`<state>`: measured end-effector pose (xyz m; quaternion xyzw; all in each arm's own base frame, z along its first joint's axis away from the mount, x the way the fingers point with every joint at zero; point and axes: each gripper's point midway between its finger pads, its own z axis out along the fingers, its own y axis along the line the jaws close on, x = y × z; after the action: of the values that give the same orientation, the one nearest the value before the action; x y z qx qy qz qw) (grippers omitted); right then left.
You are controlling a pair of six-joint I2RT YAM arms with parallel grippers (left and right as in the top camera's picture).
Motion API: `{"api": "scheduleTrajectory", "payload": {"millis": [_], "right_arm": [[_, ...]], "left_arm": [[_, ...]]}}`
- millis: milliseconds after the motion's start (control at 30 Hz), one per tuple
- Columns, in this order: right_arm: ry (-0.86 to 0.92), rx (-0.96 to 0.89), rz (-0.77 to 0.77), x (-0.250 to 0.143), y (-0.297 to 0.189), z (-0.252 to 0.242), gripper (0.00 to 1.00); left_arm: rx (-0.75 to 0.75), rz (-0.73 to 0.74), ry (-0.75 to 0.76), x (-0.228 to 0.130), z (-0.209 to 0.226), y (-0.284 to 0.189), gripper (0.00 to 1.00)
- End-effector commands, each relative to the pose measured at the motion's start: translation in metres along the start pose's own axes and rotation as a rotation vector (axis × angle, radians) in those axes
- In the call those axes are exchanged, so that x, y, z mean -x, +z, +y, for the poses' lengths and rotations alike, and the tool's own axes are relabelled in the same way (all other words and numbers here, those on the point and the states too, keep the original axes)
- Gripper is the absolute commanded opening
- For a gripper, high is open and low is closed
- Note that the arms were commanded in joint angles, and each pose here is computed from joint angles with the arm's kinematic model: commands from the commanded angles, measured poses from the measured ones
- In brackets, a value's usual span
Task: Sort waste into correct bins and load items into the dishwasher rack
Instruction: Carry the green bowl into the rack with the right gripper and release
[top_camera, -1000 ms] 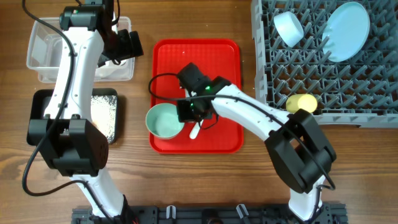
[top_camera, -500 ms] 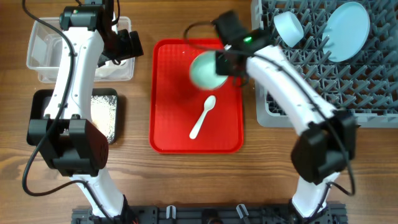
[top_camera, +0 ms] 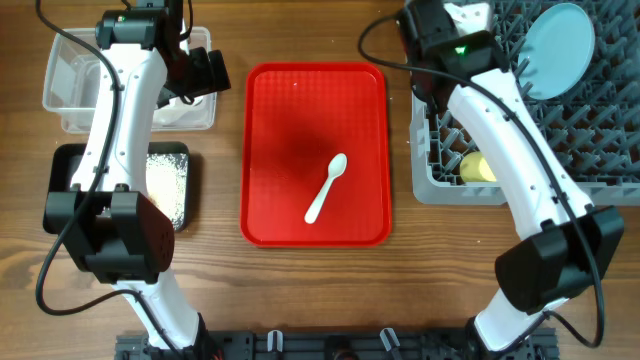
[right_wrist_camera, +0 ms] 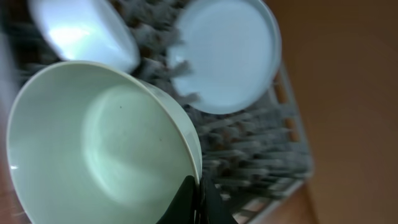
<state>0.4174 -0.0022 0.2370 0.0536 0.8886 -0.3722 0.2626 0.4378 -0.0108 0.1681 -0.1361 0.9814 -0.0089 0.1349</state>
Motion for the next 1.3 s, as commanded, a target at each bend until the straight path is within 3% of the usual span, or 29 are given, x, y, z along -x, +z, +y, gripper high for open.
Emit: {"api": "scheduleTrajectory", "payload": {"millis": [0,267,600,1267], "right_arm": [[-0.04,-0.2,0.02,-0.008,0.021,-0.041,0.04],[-0.01,-0.247,0.065,-0.012,0.047,-0.067,0.04],[-0.027,-0.183,0.039,0.0,0.062,-0.045,0.04],[-0.168,-0.27,0.104,-0.013,0.092,-0.023,0.04]], "left_arm": [[-0.002,-0.035,-0.019,0.004,0.003,-0.013,1.0],[-0.002,-0.035,-0.019,0.004,0.003,-0.013,1.0],[-0.002,-0.034,-0.019,0.004,0.003,-0.013,1.0],[-0.002,-0.034,-0.019,0.004,0.003,-0.013,1.0]]}}
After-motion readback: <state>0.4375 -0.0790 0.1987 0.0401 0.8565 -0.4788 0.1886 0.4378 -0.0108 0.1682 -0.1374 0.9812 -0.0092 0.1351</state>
